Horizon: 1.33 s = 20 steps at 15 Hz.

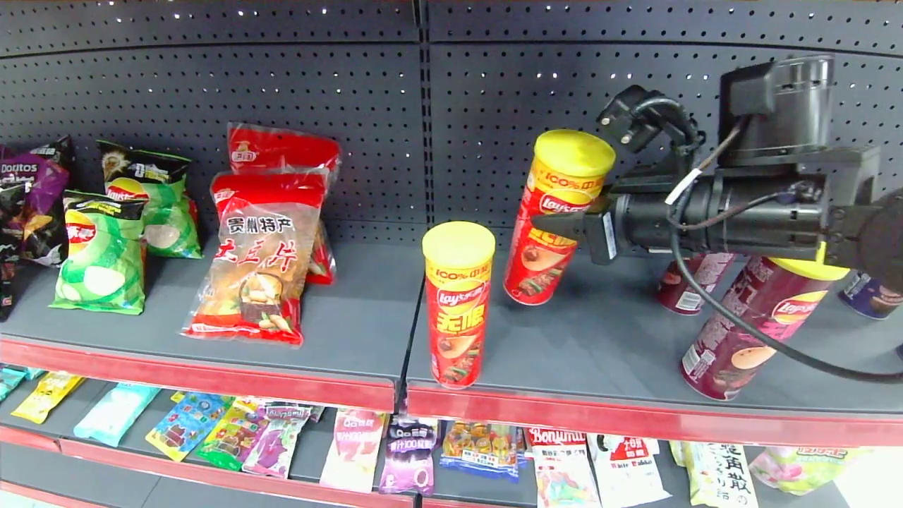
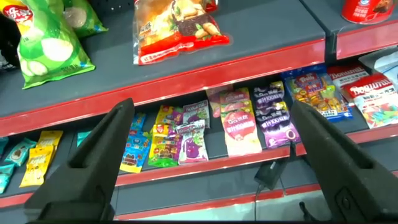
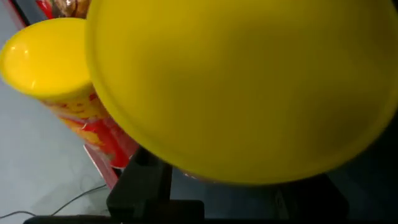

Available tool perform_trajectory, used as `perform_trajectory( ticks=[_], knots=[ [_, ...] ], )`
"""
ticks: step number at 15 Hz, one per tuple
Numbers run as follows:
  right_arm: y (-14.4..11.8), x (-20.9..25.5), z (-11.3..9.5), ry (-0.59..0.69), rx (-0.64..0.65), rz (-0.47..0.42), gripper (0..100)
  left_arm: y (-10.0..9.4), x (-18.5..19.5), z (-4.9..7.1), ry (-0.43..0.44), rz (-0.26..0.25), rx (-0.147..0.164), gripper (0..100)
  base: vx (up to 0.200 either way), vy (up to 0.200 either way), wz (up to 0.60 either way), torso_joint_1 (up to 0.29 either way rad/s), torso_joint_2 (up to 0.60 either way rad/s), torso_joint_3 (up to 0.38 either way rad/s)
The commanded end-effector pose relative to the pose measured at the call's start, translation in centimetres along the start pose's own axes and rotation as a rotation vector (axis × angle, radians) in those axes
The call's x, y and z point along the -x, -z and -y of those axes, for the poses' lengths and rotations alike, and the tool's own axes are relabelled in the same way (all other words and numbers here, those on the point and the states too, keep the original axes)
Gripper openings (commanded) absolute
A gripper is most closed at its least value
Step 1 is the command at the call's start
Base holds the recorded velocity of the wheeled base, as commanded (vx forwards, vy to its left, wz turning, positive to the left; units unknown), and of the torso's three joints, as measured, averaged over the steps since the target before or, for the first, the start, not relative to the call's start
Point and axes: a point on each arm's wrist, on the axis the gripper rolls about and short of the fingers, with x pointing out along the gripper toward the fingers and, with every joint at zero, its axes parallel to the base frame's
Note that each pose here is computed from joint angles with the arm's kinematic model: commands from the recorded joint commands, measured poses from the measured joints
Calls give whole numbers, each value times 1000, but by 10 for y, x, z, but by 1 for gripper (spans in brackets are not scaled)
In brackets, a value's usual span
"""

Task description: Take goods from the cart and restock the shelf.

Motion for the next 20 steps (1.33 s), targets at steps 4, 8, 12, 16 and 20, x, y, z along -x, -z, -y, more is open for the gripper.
perform_trajectory(
  ticks=[4, 8, 12, 16, 20],
  knots=[
    [11, -57, 10, -7, -9, -44, 0, 0, 0, 0, 1, -3, 2, 100, 0, 0, 0, 0, 0, 0],
    [14, -75, 7, -29, -7, -47, 0, -1, 0, 0, 1, 0, 3, 100, 0, 0, 0, 0, 0, 0],
    [16, -92, 6, -37, -4, -43, 0, 0, 0, 0, 1, -3, 8, 100, 0, 0, 0, 0, 0, 0],
    [20, -102, 3, -50, -3, -51, 0, 0, -1, 0, 2, -5, 8, 100, 0, 0, 0, 0, 0, 0],
    [16, -113, -1, -75, 4, -28, 0, 1, 0, 0, 2, -5, 9, 100, 0, 0, 0, 0, 0, 0]
  ],
)
